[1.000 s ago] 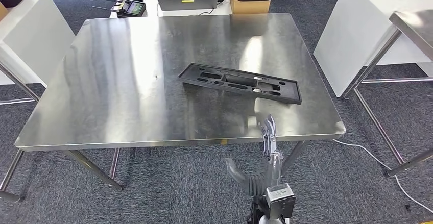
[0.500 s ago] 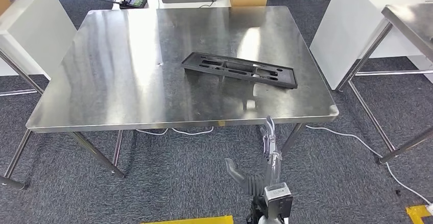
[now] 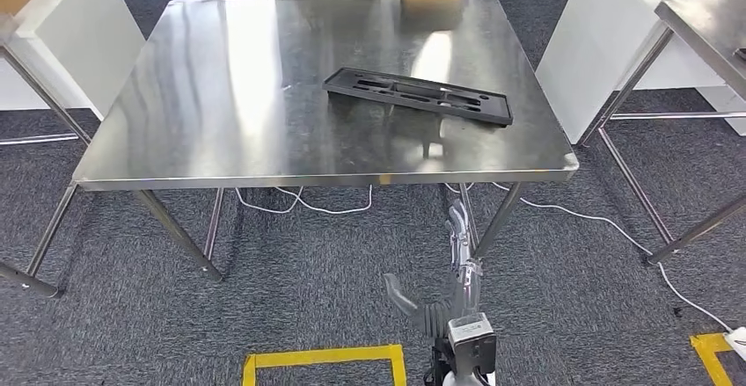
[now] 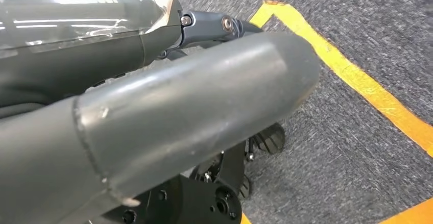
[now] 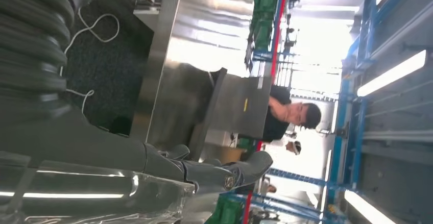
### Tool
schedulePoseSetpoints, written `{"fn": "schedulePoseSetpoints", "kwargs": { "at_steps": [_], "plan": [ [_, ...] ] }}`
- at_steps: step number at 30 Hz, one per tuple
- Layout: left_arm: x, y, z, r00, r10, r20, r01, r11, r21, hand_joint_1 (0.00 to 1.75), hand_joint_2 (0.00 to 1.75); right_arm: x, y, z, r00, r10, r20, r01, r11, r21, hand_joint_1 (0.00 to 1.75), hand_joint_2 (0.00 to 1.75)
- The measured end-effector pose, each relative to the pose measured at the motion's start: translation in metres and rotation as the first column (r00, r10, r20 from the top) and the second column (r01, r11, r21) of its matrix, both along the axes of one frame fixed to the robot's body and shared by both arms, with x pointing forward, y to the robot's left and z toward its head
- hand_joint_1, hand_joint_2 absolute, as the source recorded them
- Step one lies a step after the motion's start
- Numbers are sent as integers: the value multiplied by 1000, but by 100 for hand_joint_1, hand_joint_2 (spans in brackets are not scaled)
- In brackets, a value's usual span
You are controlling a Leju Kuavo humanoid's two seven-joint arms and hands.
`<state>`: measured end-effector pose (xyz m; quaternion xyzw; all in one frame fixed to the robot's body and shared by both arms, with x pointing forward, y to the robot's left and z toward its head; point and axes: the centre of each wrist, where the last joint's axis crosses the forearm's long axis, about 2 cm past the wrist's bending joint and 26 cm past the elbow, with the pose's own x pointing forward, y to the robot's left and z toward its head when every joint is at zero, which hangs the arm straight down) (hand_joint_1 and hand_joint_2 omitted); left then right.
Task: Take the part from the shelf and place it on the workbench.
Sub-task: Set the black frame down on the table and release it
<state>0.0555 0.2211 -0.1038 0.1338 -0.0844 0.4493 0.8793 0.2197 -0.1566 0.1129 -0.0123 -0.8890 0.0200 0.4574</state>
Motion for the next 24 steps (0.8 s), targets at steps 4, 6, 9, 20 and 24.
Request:
{"fn": "schedulePoseSetpoints", "kwargs": {
  "at_steps": [4,6,9,20,24],
  "plan": [
    [0,-2,0,1000,-2,-4,2,1000,-4,0,0,7,1,-11,996,23,-88,-24,1000,-12,0,175],
    [0,-2,0,1000,-2,-7,2,1000,-5,0,0,16,1,-25,983,12,-181,-20,999,-44,0,175],
    [1,-3,1,1000,-8,-8,7,1000,-8,0,0,35,-8,-65,892,-86,-443,30,991,-131,0,175],
    [1,-5,1,998,-49,-47,49,999,-12,0,0,-66,-60,-189,-256,-419,-871,1,901,-434,0,175],
    [0,-4,1,997,-50,-52,50,999,-10,0,0,-109,-61,-203,-396,-484,-780,-122,870,-477,0,175]
  ]
}}
